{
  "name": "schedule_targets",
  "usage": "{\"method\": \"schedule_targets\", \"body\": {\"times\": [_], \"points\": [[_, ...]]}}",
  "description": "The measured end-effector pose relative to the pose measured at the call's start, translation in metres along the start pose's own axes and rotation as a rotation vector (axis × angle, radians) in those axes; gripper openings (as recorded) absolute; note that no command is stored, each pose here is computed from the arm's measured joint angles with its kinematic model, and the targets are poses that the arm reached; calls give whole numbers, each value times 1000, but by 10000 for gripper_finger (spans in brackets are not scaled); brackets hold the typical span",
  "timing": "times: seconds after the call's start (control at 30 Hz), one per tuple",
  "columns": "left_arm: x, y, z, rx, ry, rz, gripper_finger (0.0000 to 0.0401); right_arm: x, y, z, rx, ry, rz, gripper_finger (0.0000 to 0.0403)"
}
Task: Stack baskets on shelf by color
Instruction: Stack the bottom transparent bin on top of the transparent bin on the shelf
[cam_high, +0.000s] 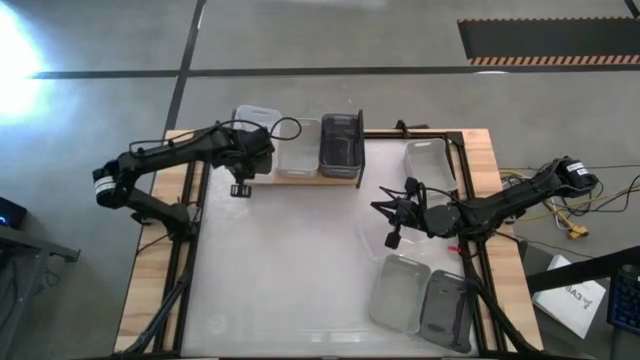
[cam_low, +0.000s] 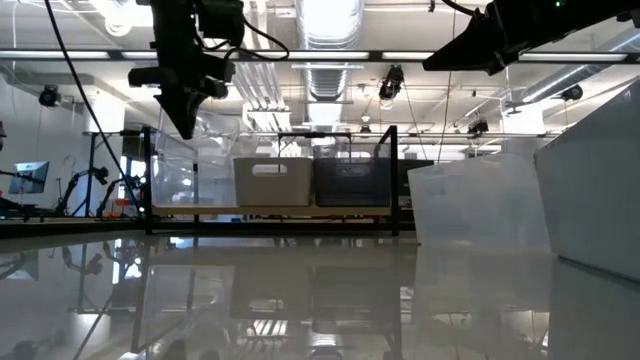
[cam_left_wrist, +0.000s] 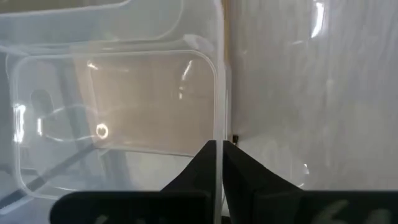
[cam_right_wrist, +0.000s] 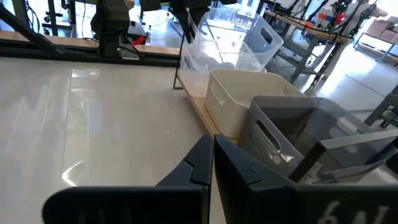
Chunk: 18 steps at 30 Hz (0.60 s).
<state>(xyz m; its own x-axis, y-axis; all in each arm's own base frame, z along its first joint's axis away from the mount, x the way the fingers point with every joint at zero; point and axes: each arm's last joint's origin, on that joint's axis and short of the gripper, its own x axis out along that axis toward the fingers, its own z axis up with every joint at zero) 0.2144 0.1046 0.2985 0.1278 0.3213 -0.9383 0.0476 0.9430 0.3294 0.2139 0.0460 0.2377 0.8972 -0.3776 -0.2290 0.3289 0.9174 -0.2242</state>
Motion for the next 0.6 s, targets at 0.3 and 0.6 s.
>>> {"method": "schedule_targets", "body": {"times": [0.3, 0.6], "points": [[0, 1, 0, -35, -30, -37, 18, 0, 0, 0, 1, 0, 0, 9], [-4, 9, -2, -97, -52, -53, 123, 0, 0, 0, 11, 0, 0, 9]]}}
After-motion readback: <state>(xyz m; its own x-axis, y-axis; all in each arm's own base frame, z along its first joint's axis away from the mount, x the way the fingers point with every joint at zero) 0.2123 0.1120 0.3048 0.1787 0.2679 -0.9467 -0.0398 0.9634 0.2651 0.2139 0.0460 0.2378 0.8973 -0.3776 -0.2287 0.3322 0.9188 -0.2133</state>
